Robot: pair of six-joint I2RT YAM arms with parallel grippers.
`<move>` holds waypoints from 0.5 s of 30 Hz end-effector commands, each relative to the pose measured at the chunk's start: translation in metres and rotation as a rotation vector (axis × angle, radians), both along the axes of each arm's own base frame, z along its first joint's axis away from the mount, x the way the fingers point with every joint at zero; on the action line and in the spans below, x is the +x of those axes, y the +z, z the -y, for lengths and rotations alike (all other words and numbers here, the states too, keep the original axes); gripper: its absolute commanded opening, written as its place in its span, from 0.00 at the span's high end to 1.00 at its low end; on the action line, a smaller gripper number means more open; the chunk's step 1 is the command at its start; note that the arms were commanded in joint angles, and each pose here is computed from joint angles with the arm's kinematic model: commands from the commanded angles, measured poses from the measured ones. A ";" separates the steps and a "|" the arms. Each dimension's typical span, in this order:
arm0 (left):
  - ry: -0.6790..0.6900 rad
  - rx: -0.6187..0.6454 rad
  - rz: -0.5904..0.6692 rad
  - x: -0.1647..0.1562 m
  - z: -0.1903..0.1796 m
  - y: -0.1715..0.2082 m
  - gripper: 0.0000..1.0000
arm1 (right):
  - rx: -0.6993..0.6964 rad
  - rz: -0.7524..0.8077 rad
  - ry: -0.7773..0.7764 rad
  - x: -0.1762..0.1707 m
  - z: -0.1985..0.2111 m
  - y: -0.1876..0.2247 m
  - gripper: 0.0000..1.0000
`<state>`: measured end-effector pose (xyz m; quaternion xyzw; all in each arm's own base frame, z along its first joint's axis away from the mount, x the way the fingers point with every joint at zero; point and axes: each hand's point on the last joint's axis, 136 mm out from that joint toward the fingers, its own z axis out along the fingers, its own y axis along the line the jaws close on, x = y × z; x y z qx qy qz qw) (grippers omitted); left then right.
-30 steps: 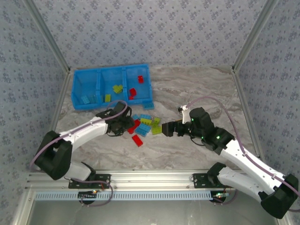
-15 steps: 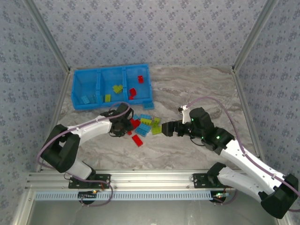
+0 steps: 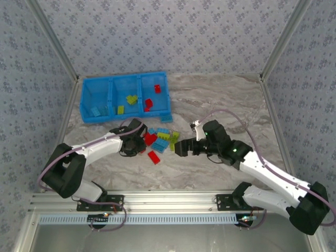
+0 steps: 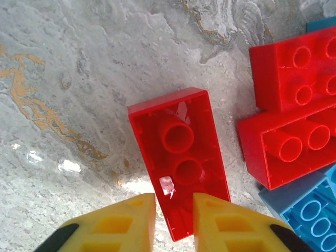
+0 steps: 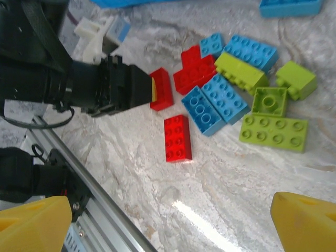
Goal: Sort the legos into containers by color
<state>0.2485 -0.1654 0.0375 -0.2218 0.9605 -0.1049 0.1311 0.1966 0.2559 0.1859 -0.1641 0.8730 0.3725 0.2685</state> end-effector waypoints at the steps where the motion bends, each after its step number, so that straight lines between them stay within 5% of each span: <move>1: -0.003 0.027 0.010 0.000 -0.005 0.007 0.80 | 0.027 0.025 0.050 -0.002 -0.013 0.017 0.00; 6: -0.024 0.032 0.026 0.004 -0.003 0.015 0.81 | 0.017 0.033 0.042 0.001 -0.013 0.017 0.00; 11: -0.044 0.015 0.082 0.011 0.001 0.026 0.47 | 0.010 0.027 0.036 0.000 -0.011 0.013 0.00; 15: -0.069 0.012 0.068 0.014 0.009 0.021 0.33 | 0.007 0.025 0.034 0.001 -0.011 0.013 0.00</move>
